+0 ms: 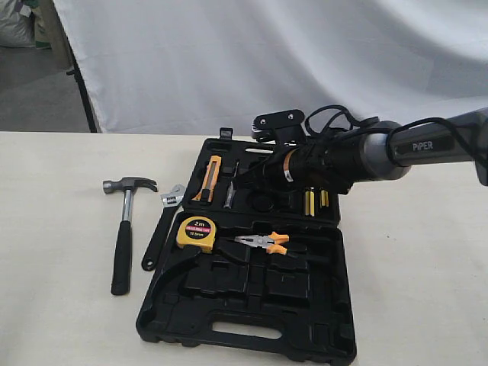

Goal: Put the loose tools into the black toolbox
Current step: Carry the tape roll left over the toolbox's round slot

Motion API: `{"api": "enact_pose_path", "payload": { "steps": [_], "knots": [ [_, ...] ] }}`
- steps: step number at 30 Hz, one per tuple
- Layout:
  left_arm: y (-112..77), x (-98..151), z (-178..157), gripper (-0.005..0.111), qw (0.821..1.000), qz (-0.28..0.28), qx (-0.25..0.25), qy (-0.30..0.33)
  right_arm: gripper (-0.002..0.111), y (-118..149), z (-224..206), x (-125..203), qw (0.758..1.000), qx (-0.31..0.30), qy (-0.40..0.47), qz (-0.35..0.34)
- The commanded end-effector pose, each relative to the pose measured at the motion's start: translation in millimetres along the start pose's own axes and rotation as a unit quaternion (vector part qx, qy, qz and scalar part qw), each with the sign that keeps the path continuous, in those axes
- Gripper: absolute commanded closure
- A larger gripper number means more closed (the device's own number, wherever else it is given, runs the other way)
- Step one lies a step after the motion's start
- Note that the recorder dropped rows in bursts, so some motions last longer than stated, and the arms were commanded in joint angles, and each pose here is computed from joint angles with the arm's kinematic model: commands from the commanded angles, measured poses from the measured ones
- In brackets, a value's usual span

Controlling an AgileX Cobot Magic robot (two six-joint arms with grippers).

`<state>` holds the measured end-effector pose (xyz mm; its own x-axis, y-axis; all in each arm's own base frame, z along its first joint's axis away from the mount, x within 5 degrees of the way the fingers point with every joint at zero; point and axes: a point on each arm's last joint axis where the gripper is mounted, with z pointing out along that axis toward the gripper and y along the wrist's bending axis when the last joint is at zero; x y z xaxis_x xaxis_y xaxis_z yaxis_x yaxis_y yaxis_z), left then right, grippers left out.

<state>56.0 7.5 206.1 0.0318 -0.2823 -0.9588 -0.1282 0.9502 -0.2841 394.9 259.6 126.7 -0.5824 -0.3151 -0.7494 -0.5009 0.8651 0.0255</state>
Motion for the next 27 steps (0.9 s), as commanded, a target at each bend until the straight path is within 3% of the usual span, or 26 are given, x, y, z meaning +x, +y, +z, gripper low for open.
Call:
{"api": "enact_pose_path", "payload": {
  "steps": [1, 6, 17, 27],
  "knots": [
    [0.9, -2.1, -0.4, 0.106, 1.0, 0.0, -0.01, -0.01, 0.109, -4.2, 5.2, 6.8, 0.999, 0.016, 0.022, 0.04],
    [0.9, -2.1, -0.4, 0.106, 1.0, 0.0, -0.01, -0.01, 0.109, -6.4, 4.6, 12.4, 0.997, 0.039, 0.051, 0.052],
    [0.9, -2.1, -0.4, 0.106, 1.0, 0.0, -0.01, -0.01, 0.109, 16.7, -7.0, 4.3, 0.998, 0.026, 0.047, 0.014],
    [0.9, -2.1, -0.4, 0.106, 1.0, 0.0, -0.01, -0.01, 0.109, 17.7, 0.8, 13.1, 0.998, 0.025, 0.06, 0.009]
  ]
}}
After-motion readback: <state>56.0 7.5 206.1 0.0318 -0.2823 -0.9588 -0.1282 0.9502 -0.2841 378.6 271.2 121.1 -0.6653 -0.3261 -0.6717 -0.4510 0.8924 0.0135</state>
